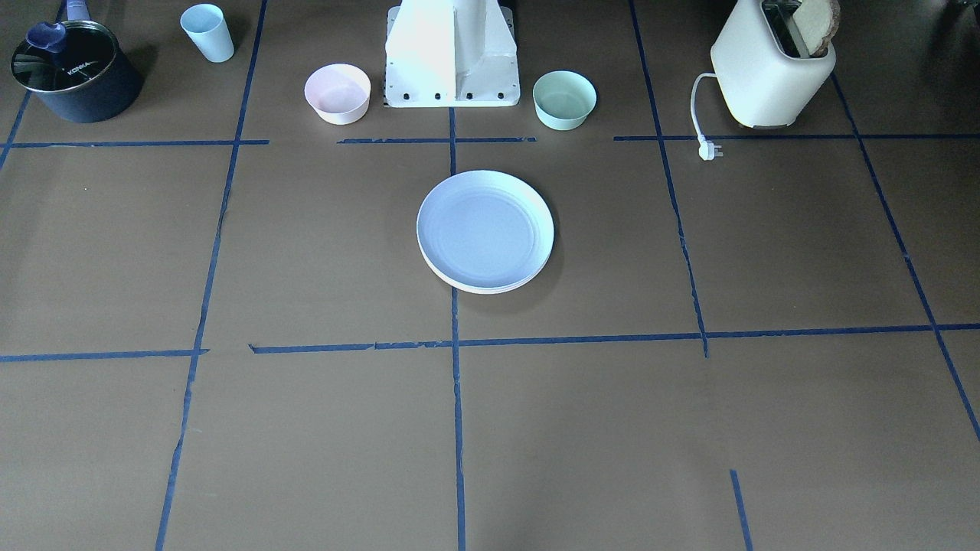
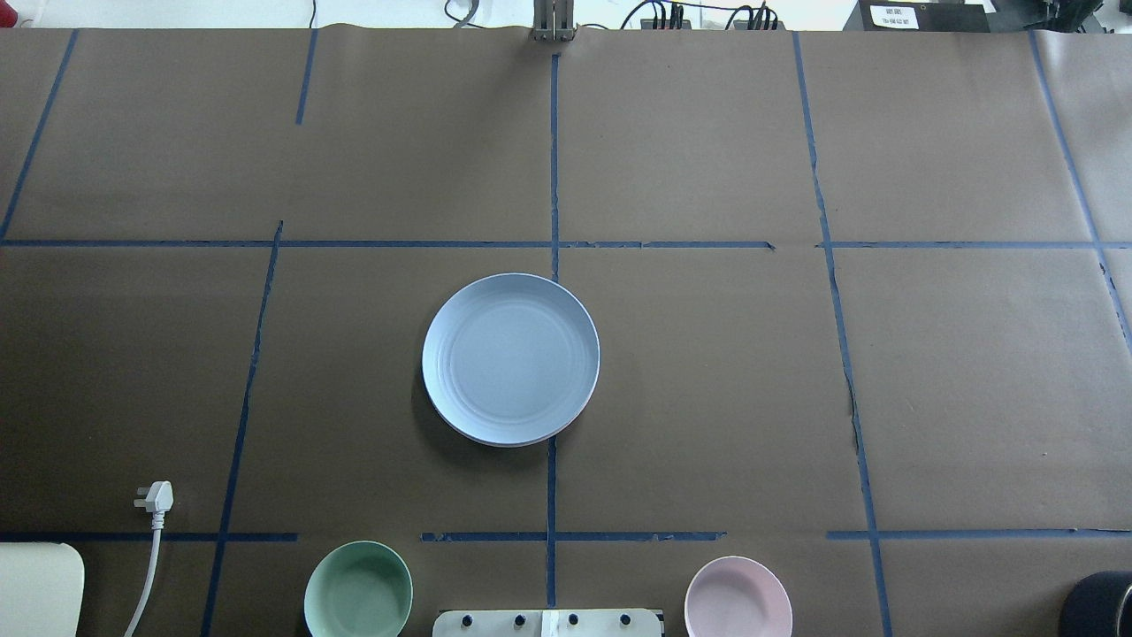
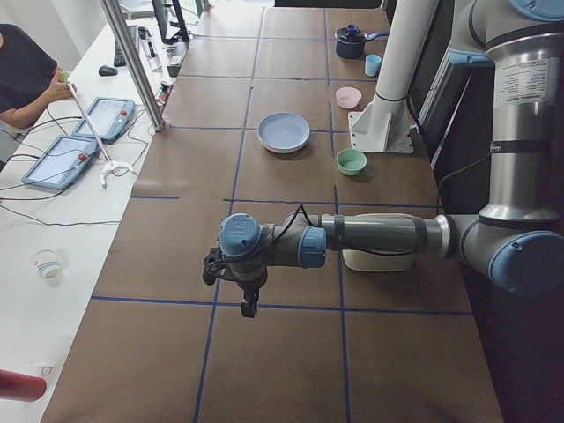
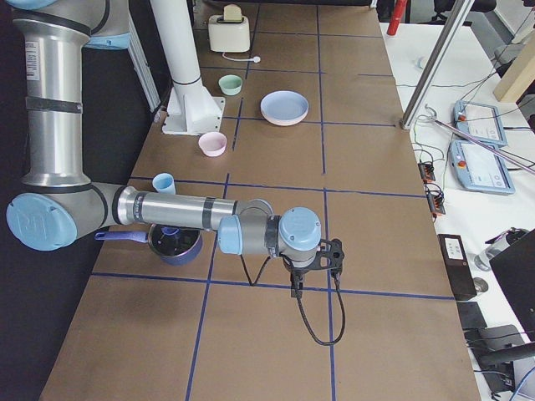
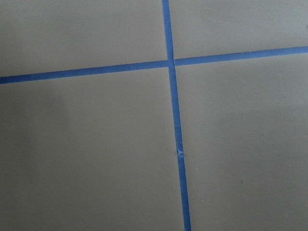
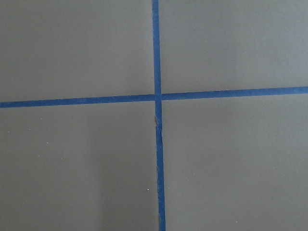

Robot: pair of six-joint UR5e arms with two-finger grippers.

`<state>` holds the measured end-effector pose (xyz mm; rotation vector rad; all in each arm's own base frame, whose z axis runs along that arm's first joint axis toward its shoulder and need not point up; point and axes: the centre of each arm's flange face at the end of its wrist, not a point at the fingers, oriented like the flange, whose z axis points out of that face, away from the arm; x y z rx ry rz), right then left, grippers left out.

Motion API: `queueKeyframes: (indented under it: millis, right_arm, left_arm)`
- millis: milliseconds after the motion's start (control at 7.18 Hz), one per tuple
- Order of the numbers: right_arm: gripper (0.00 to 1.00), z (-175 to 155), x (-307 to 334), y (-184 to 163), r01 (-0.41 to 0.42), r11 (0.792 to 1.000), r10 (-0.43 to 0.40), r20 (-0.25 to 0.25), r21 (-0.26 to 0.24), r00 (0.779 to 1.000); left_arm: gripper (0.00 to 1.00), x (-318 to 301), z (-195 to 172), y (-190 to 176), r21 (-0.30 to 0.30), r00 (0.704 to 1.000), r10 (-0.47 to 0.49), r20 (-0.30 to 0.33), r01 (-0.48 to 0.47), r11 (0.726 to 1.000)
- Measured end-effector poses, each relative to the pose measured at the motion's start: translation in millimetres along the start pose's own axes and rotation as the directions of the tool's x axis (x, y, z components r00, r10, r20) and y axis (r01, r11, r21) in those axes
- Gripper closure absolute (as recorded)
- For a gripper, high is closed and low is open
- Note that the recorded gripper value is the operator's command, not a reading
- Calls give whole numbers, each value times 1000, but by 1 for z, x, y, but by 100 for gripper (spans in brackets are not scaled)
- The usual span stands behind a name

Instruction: Stack three plates with pink and blue

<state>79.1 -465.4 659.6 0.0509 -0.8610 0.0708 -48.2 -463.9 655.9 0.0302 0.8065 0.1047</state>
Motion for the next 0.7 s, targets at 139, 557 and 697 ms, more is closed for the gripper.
queueKeyframes:
  millis: [139,557,697]
  right_arm:
    - [0,0,0,0,0,1000,0,0,0,1000]
    - [0,0,0,0,1,1000,-1,-2,1,1000]
    - [0,0,0,0,2,1000,-2,-3,2,1000]
  left_arm:
    - [0,0,0,0,1,1000,1,0,-1,1000]
    - [0,1,-1,-1,3,1000,3,-1,-3,1000]
    - [0,1,-1,-1,4,1000,4,-1,-4,1000]
